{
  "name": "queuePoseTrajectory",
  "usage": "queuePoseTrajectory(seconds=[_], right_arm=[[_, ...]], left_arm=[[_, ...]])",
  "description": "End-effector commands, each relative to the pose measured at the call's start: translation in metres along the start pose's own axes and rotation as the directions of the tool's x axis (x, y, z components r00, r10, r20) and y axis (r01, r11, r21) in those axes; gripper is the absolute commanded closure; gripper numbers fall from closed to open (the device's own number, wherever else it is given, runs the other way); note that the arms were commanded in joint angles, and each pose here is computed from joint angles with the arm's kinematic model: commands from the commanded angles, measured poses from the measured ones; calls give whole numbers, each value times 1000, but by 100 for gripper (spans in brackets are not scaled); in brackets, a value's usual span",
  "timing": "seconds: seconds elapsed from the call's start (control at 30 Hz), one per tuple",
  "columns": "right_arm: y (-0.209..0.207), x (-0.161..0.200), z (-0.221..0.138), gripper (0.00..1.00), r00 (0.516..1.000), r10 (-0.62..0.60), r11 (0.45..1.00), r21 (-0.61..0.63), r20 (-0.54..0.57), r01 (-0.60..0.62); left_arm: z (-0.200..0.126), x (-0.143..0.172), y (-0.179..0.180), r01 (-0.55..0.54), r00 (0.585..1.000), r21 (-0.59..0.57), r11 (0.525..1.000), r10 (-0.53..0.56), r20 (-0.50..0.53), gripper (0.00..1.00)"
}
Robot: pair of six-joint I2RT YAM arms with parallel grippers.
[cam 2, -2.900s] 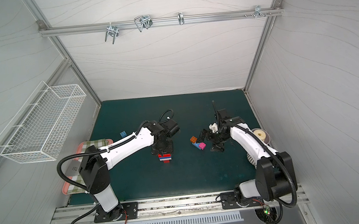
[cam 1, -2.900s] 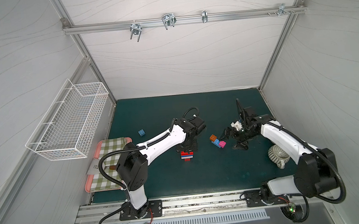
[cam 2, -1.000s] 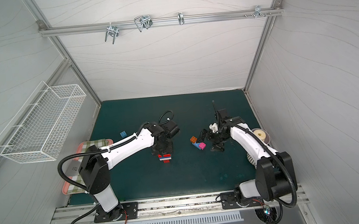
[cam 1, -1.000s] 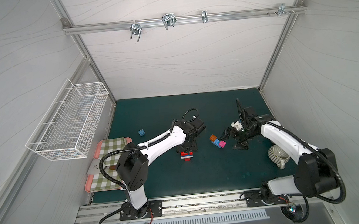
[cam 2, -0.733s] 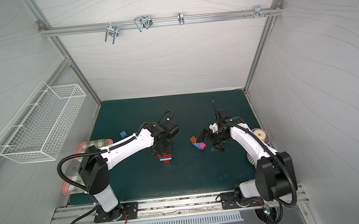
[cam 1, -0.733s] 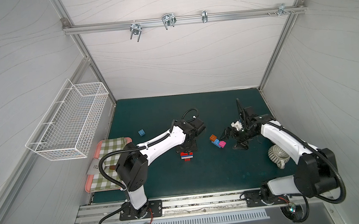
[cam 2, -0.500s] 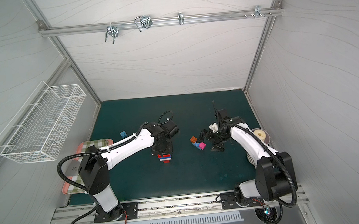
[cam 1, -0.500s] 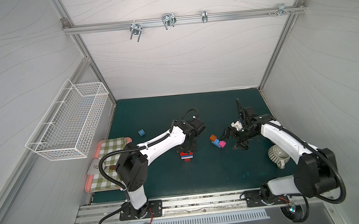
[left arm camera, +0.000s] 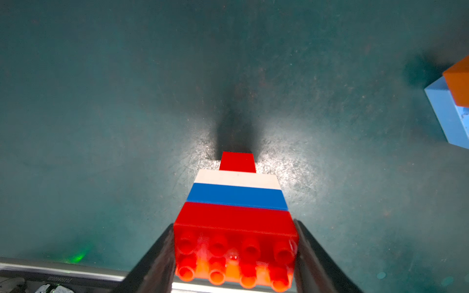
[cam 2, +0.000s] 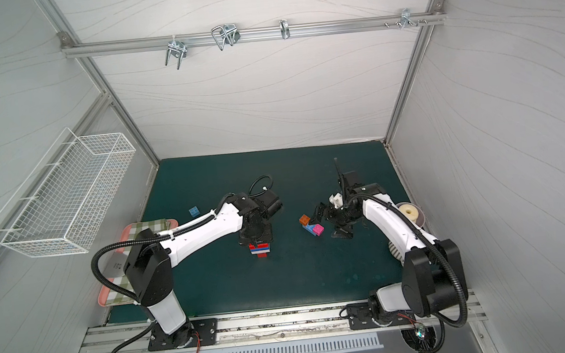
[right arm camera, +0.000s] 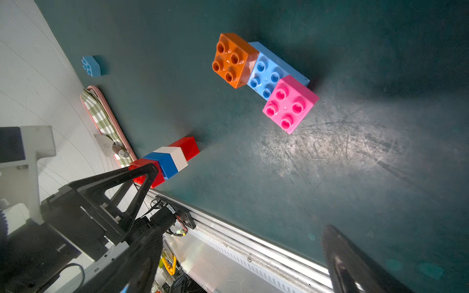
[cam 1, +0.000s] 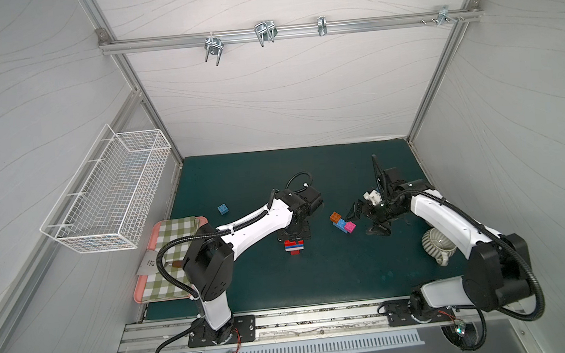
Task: Assemble a carrot with lego
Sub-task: Assemble the lego brick with the lego brick.
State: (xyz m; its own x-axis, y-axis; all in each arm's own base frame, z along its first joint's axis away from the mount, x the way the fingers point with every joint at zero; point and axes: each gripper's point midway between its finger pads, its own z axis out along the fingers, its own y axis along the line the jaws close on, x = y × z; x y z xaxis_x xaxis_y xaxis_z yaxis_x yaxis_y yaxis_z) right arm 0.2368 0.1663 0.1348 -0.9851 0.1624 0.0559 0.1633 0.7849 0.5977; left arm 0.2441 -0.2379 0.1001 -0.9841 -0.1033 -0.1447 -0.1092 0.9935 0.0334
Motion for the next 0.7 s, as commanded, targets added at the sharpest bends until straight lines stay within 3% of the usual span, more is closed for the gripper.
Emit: queuePoseTrajectory(seconds=[0.0, 0.27, 0.67], right_arm=[[1, -2, -5, 1, 1000, 11, 1000, 9, 5, -11], [1, -4, -6, 1, 1000, 9, 1000, 12, 8, -9], [0, -4, -5, 1, 1000, 12, 1000, 19, 5, -12]], left_arm=[[10, 5, 10, -6, 1000, -75, 997, 6, -4, 81], [25, 14, 16, -58, 998, -139, 989, 59, 1, 91], [45, 32, 12, -32, 999, -85, 996, 29, -30, 96]])
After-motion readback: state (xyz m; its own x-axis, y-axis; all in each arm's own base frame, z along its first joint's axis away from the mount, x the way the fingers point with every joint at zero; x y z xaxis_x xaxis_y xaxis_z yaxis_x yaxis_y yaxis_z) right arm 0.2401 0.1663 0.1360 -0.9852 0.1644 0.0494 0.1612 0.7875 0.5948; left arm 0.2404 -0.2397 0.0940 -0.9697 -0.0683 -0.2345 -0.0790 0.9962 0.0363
